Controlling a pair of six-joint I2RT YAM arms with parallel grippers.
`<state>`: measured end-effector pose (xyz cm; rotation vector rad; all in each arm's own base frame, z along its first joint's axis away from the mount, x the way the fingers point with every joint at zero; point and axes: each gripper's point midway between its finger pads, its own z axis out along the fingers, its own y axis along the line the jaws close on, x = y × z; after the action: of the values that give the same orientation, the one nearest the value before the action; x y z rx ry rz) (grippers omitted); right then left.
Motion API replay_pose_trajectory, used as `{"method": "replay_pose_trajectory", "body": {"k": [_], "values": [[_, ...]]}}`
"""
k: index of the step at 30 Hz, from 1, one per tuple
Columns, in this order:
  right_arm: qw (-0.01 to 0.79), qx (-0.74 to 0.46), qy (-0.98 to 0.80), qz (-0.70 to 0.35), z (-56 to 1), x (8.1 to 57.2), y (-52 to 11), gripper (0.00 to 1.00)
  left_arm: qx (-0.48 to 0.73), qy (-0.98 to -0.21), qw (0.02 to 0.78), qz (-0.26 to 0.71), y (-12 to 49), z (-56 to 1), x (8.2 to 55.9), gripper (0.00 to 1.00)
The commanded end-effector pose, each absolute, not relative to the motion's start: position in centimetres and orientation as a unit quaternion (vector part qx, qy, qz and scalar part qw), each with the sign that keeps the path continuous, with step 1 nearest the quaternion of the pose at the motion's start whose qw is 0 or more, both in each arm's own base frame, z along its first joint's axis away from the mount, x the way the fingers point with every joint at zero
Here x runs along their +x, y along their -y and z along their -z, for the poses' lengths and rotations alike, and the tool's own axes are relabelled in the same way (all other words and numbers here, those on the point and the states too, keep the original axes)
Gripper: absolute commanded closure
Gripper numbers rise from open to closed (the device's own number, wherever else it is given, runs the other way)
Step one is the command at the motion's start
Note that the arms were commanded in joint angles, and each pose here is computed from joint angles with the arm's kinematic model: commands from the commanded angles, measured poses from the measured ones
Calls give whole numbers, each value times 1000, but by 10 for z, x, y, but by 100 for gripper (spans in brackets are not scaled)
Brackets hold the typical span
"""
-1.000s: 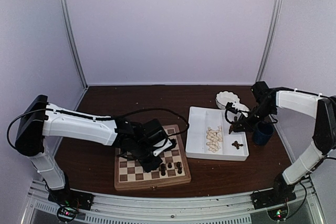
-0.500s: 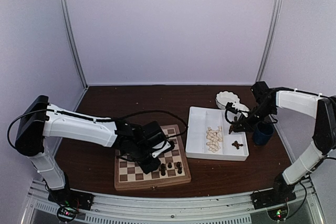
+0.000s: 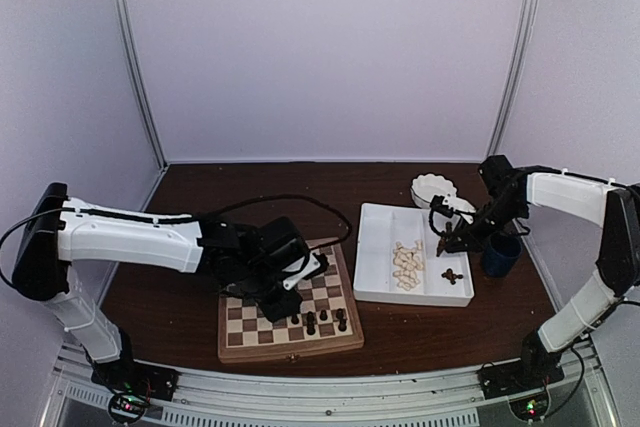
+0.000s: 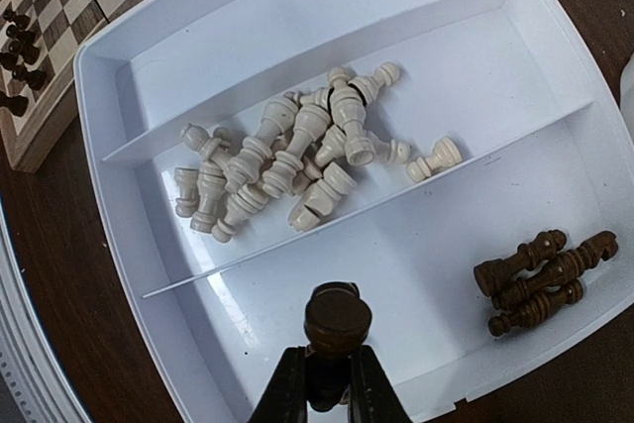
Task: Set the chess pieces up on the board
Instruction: Place the pawn on d7, then pass from the right arm to the left
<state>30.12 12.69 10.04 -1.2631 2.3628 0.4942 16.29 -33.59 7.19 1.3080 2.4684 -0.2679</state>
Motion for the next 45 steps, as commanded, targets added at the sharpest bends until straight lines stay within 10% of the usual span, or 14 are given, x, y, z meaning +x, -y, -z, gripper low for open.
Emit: {"method": "replay_pose_trajectory", "body": {"k": [1, 10, 22, 30, 45], "values": [[218, -446, -847, -188, -116, 297, -128, 88, 467, -842, 250, 99, 343, -137, 180, 64], [261, -419, -830, -260, -173, 296, -149, 88, 427, -767, 414, 242, 423, -240, 218, 50], [311, -373, -785, -385, -268, 295, -178, 87, 314, -645, 439, 541, 524, -279, 278, 48], [311, -382, -777, -392, -273, 285, -179, 87, 38, -583, 249, 772, 530, -251, 343, 46], [307, -378, -782, -390, -264, 292, -179, 86, -91, -552, 71, 826, 549, -235, 341, 52]]}}
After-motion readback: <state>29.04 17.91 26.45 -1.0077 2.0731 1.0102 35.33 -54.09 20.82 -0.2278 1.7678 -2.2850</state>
